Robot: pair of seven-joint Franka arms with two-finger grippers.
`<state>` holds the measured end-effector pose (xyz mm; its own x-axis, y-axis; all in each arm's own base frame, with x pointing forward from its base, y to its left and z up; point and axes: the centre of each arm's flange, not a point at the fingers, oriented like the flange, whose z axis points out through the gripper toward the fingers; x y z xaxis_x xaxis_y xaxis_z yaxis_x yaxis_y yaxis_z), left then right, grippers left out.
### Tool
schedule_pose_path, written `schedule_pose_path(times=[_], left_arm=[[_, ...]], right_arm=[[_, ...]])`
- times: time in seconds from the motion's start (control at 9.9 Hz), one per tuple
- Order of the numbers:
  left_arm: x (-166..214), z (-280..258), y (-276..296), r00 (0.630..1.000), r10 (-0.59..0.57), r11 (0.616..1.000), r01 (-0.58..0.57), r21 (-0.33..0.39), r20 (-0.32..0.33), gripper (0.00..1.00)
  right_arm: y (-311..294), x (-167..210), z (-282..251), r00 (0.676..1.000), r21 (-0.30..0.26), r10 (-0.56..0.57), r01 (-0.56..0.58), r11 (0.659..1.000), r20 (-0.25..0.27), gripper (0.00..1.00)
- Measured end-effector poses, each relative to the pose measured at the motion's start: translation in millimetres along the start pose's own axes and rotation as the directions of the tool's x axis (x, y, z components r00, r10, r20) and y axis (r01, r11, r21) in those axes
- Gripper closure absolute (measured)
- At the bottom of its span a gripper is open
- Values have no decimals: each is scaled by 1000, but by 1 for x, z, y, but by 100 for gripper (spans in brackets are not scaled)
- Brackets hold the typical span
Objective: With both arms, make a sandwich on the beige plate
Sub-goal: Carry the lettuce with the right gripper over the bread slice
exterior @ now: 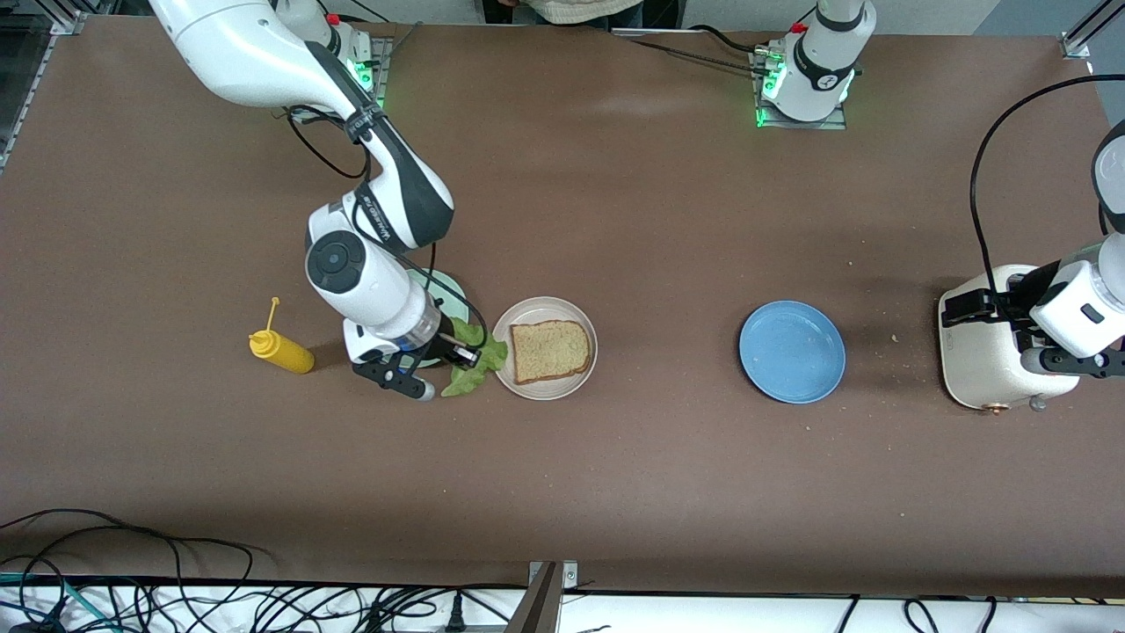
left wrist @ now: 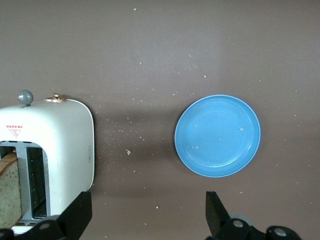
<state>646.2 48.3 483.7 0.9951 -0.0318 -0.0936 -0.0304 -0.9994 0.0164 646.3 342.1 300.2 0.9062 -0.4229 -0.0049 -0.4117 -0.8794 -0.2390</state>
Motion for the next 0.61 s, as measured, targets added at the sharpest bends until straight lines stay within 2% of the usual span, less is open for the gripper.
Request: schedule_pose_path(times=[0.4,0.61], left_arm=[[0,0,0,1000,0,1000,0,0,1,0],[0,1,0,1000,0,1000,0,0,2,0]], right_arm=[[-43,-10,21,987,46,160,-160,986,20,97],[-48,-6,30,968,82,244,-249,965,63,97]])
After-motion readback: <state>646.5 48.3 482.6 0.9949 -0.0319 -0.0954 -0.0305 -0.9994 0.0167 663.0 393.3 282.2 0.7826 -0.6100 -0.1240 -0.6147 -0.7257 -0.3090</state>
